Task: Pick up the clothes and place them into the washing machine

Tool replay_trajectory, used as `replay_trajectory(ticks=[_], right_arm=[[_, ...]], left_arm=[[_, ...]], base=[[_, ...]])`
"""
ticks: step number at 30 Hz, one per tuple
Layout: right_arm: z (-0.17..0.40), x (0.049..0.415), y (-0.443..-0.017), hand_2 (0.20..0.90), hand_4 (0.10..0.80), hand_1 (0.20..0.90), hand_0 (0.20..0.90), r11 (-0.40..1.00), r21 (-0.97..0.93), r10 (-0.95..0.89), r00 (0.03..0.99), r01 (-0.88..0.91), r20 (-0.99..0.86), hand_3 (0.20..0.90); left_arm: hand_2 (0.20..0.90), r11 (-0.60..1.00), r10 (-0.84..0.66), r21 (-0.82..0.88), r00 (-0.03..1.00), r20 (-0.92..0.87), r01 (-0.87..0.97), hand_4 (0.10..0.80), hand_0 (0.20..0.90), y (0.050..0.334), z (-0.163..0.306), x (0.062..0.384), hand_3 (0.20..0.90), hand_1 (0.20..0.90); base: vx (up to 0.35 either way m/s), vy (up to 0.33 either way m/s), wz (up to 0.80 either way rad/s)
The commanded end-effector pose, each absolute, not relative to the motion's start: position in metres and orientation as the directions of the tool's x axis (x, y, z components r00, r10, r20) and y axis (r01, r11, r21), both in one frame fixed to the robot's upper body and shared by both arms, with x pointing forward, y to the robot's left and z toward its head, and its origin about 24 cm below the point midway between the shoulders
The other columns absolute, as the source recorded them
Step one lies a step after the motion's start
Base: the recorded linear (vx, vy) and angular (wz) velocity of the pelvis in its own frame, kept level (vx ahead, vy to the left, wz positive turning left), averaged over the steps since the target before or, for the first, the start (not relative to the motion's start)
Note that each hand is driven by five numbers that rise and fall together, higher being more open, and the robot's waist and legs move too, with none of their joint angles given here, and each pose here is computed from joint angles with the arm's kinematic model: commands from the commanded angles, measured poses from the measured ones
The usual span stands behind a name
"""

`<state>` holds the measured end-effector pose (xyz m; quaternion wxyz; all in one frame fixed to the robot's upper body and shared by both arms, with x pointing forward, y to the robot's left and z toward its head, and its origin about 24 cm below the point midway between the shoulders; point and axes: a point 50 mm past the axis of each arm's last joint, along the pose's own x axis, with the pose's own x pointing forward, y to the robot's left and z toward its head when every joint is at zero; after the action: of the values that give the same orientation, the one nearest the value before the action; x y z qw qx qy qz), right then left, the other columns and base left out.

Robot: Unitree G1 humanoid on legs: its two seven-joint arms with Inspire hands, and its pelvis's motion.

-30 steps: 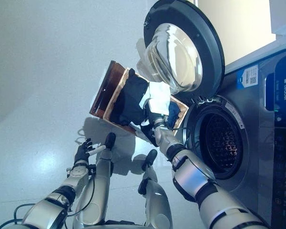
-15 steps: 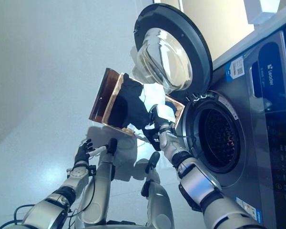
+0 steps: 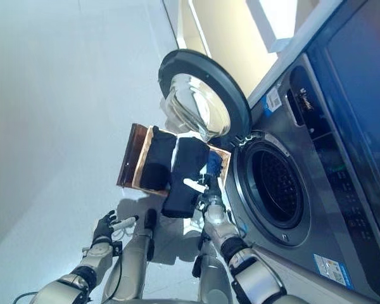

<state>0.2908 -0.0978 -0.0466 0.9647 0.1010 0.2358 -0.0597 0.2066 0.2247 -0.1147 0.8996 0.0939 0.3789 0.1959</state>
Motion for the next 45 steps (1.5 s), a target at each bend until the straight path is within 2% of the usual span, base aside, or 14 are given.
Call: replay_trajectory(ticks=[1, 9, 10, 11, 12, 15, 19, 24, 36, 45], right_arm=[[0.014, 0.326, -0.101, 0.200, 0.300, 0.200, 0.200, 0.876, 0.451, -0.090, 0.977, 0.170, -0.194, 0.200], [0.005, 0.322, -0.101, 0.200, 0.300, 0.200, 0.200, 0.730, 0.629, -0.122, 0.957, 0.267, -0.264, 0.200], [0.003, 0.320, -0.099, 0.200, 0.300, 0.200, 0.200, 0.645, 0.700, -0.135, 0.948, 0.306, -0.289, 0.200], [0.003, 0.321, -0.099, 0.200, 0.300, 0.200, 0.200, 0.645, 0.701, -0.135, 0.948, 0.305, -0.288, 0.200], [-0.001, 0.319, -0.098, 0.200, 0.300, 0.200, 0.200, 0.570, 0.745, -0.151, 0.936, 0.346, -0.319, 0.200], [-0.003, 0.320, -0.100, 0.200, 0.300, 0.200, 0.200, 0.512, 0.769, -0.174, 0.923, 0.383, -0.343, 0.200], [-0.004, 0.323, -0.107, 0.200, 0.300, 0.200, 0.200, 0.363, 0.809, -0.241, 0.885, 0.463, -0.399, 0.200], [-0.010, 0.324, -0.116, 0.200, 0.300, 0.200, 0.200, 0.274, 0.796, -0.289, 0.836, 0.539, -0.467, 0.200], [-0.040, 0.305, -0.126, 0.200, 0.300, 0.200, 0.200, 0.225, 0.706, -0.329, 0.734, 0.671, -0.594, 0.200], [-0.001, 0.336, -0.169, 0.200, 0.300, 0.200, 0.200, 0.034, 0.784, -0.466, 0.704, 0.620, -0.537, 0.200]], left_arm=[[0.900, 0.920, 0.388, 0.305, 0.675, -0.628, -0.245, 0.800, 0.900, 0.209, -0.112, 0.218, 0.900, 0.900], [0.900, 0.938, 0.344, 0.266, 0.707, -0.618, -0.223, 0.800, 0.900, 0.195, -0.108, 0.228, 0.900, 0.900], [0.900, 0.942, 0.332, 0.253, 0.712, -0.619, -0.219, 0.800, 0.900, 0.190, -0.107, 0.230, 0.900, 0.900], [0.900, 0.942, 0.332, 0.253, 0.712, -0.619, -0.219, 0.800, 0.900, 0.190, -0.107, 0.230, 0.900, 0.900], [0.900, 0.946, 0.321, 0.240, 0.711, -0.626, -0.216, 0.800, 0.900, 0.186, -0.108, 0.231, 0.900, 0.900], [0.900, 0.950, 0.312, 0.227, 0.715, -0.626, -0.216, 0.800, 0.900, 0.182, -0.107, 0.232, 0.900, 0.900], [0.900, 0.953, 0.303, 0.210, 0.705, -0.641, -0.218, 0.800, 0.900, 0.178, -0.109, 0.230, 0.900, 0.900], [0.900, 0.955, 0.297, 0.198, 0.701, -0.648, -0.221, 0.800, 0.900, 0.174, -0.110, 0.231, 0.900, 0.900], [0.900, 0.952, 0.304, 0.189, 0.713, -0.632, -0.239, 0.800, 0.900, 0.169, -0.104, 0.240, 0.900, 0.900], [0.900, 0.958, 0.284, 0.151, 0.731, -0.620, -0.244, 0.800, 0.900, 0.167, -0.103, 0.240, 0.900, 0.900]], base=[[0.005, 0.027, -0.09], [-0.001, 0.013, -0.03], [-0.007, 0.016, 0.04], [-0.006, 0.038, -0.04], [-0.011, 0.025, -0.12], [-0.004, 0.029, -0.19], [0.003, 0.024, -0.05], [-0.002, 0.007, -0.14], [0.001, 0.002, -0.03], [0.000, 0.000, 0.00]])
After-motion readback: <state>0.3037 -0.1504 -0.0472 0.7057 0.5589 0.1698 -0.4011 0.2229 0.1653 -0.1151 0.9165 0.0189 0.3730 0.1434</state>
